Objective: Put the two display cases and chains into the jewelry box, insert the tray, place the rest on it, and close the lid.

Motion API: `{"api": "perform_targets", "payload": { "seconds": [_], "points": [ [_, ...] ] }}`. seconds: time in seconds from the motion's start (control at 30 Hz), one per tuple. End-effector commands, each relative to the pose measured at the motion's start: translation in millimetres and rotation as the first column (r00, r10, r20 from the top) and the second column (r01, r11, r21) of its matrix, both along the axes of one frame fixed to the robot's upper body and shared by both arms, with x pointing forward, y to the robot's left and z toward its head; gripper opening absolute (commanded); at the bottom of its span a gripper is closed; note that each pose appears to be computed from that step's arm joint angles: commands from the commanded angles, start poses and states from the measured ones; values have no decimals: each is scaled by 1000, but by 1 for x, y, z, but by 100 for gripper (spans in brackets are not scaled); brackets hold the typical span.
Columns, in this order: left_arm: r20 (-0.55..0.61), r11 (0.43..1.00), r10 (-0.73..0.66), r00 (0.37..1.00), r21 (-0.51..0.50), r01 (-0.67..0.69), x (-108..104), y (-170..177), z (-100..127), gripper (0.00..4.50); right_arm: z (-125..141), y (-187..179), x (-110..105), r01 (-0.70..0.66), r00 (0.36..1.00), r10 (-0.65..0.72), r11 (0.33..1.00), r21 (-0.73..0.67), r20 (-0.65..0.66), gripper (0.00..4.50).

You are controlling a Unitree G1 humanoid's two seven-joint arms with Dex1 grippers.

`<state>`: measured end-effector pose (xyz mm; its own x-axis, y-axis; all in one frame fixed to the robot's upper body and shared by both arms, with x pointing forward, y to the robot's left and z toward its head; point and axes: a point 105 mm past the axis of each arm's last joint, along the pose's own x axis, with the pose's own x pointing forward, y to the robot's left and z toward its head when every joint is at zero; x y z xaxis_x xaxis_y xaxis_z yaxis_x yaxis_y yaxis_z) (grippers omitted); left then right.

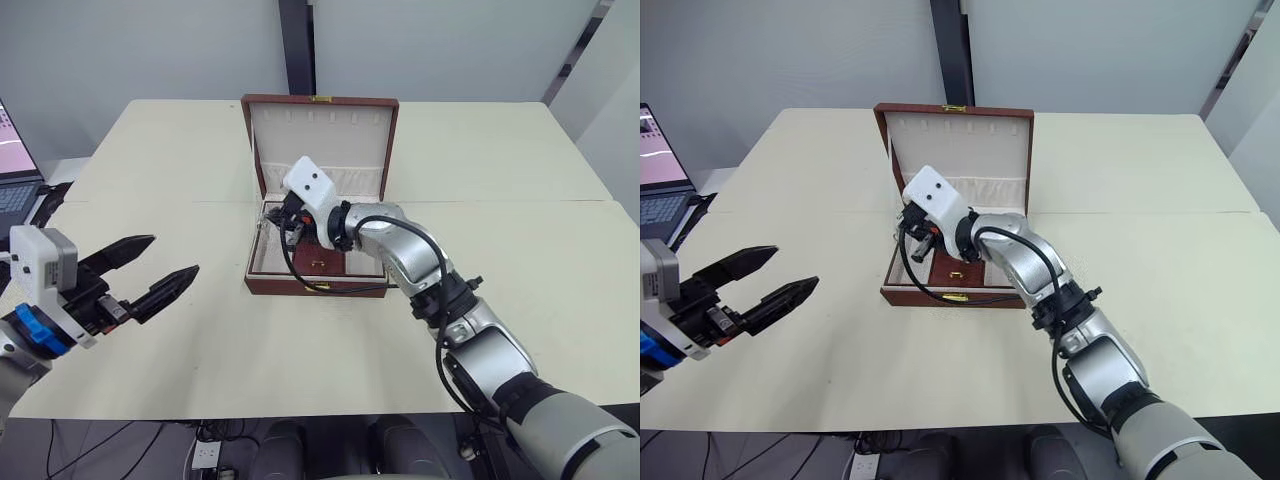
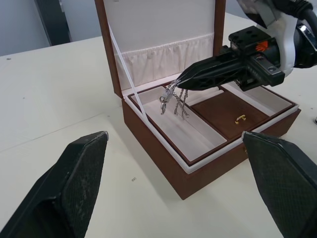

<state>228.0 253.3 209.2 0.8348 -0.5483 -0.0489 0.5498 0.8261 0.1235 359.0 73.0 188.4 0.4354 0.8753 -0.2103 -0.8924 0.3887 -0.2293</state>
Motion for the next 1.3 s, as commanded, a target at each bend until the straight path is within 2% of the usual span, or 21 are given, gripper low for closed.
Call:
{"api": "perform_targets", "payload": {
  "seconds": [0.03,0.17,0.27,0.47,0.6,0.7,0.8,1.0,1.13,1.3],
  "points": [
    [53,1000,3,999,11,-4,-4,0,12,450,5,3,-1,-10,1000,9,1000,11,22,27],
    [49,1000,-11,999,7,10,-5,-1,11,450,8,0,2,11,1000,-12,1000,25,20,122],
    [36,1000,-31,999,3,31,-6,-3,10,450,14,-4,4,22,999,-23,999,42,24,213],
    [19,999,-43,999,1,43,-8,-3,4,450,37,-42,-10,12,996,-22,994,110,89,388],
    [2,999,-42,999,4,42,-5,0,-3,450,39,-82,-19,45,991,-58,993,110,123,388],
    [-69,999,-40,997,8,41,-3,5,-16,450,24,-134,-24,140,983,-145,989,56,115,388],
    [-88,999,-26,996,22,28,-2,11,-25,450,10,-170,-33,203,970,-202,979,2,133,388],
    [-118,998,10,993,62,-2,-4,27,-47,450,-12,-224,-53,304,938,-290,951,-49,187,388],
    [-142,985,161,977,82,-150,-7,62,-74,450,-46,-302,-71,464,884,-448,876,-132,136,388],
    [-150,978,202,968,78,-192,-11,74,-91,450,-61,-354,-85,604,797,-595,786,-131,104,388]
  ]
}}
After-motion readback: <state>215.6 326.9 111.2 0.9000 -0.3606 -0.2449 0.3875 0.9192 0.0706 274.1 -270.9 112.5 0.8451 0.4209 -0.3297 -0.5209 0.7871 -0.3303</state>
